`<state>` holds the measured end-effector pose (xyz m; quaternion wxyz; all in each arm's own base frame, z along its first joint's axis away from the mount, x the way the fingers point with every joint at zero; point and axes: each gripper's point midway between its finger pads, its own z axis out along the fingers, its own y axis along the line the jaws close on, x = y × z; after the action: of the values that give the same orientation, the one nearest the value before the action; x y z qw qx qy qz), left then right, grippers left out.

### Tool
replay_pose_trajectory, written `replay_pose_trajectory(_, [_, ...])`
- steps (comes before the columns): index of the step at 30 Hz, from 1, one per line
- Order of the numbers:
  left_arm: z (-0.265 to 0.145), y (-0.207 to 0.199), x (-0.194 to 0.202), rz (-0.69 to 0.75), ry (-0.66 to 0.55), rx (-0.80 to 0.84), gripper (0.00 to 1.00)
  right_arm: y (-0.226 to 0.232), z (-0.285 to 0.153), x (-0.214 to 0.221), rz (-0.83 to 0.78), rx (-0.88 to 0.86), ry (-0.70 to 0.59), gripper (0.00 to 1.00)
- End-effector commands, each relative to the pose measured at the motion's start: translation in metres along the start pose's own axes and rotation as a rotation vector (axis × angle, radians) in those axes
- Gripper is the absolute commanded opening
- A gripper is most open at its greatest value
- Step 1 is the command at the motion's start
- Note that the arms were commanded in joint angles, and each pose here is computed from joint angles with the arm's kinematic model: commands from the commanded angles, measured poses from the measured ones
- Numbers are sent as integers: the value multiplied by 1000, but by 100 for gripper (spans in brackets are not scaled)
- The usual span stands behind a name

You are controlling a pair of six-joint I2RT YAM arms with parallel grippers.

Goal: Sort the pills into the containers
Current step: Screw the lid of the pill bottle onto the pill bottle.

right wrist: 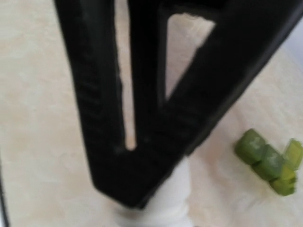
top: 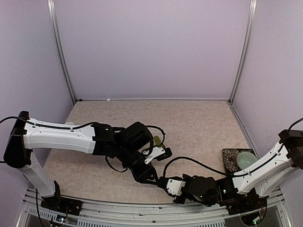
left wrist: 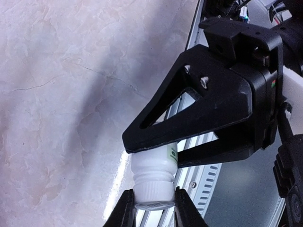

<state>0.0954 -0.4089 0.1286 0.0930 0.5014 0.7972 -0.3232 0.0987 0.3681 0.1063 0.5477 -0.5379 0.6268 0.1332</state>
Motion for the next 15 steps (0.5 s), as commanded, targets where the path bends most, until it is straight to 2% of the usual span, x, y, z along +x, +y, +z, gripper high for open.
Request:
replay_pose_trajectory(1, [0,-26,-5,163,-20,-4,8,-11,-13,-81,215,-50,-208,19])
replay_pose_trajectory(10, [-36,-66,-25,411,-181,13,8,-14,-45,-120,368,-194,-313,18])
replay_pose_trajectory(15, [-53,-83,-26,507,-227,49,9,-15,-64,-134,415,-275,-380,17])
